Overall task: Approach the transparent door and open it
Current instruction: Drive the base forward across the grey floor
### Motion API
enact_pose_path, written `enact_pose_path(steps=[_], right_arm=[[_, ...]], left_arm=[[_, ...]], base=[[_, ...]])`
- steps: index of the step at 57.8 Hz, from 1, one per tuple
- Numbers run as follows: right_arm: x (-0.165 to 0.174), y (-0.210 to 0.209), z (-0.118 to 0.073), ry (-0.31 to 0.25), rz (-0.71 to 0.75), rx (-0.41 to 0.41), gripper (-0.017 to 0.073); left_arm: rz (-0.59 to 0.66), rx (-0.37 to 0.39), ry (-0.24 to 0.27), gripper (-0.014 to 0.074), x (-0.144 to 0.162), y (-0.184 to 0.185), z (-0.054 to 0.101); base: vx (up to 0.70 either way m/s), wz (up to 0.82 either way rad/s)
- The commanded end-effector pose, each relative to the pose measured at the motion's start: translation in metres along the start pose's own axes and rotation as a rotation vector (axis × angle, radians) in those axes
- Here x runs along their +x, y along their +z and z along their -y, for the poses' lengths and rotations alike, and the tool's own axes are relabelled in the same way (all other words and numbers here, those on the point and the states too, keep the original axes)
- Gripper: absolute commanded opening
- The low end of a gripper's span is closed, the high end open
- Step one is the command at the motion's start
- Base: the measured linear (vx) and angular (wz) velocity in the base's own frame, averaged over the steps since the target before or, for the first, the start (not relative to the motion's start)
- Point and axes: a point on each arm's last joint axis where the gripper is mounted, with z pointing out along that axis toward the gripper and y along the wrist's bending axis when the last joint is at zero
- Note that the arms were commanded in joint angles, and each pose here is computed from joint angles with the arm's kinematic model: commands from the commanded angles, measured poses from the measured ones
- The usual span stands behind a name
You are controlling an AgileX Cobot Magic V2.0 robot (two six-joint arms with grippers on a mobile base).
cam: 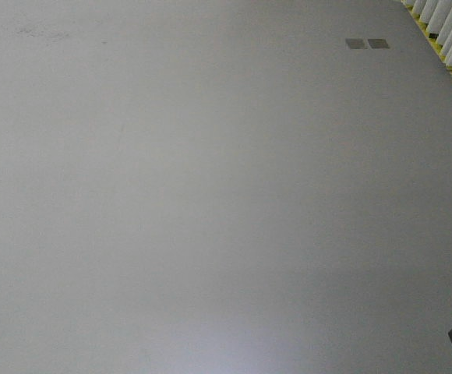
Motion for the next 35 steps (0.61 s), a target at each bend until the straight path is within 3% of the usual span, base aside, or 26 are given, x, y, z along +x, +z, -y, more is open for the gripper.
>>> enact_pose_path(steps=[1,35], right_arm=[[-0.0069,-0.0012,-0.0002,-0.008,0.095,-0.002,-0.0009],[-0.0069,-0.0012,-0.0002,-0.008,0.095,-0.002,-0.0009]], left_arm=[[0.082,0.01,-0.007,-0.0006,-0.0047,-0.0009,0.0006],[0.082,0.01,-0.007,-0.0006,-0.0047,-0.0009,0.0006]], base=[[0.0,0.0],[0.05,0.0]])
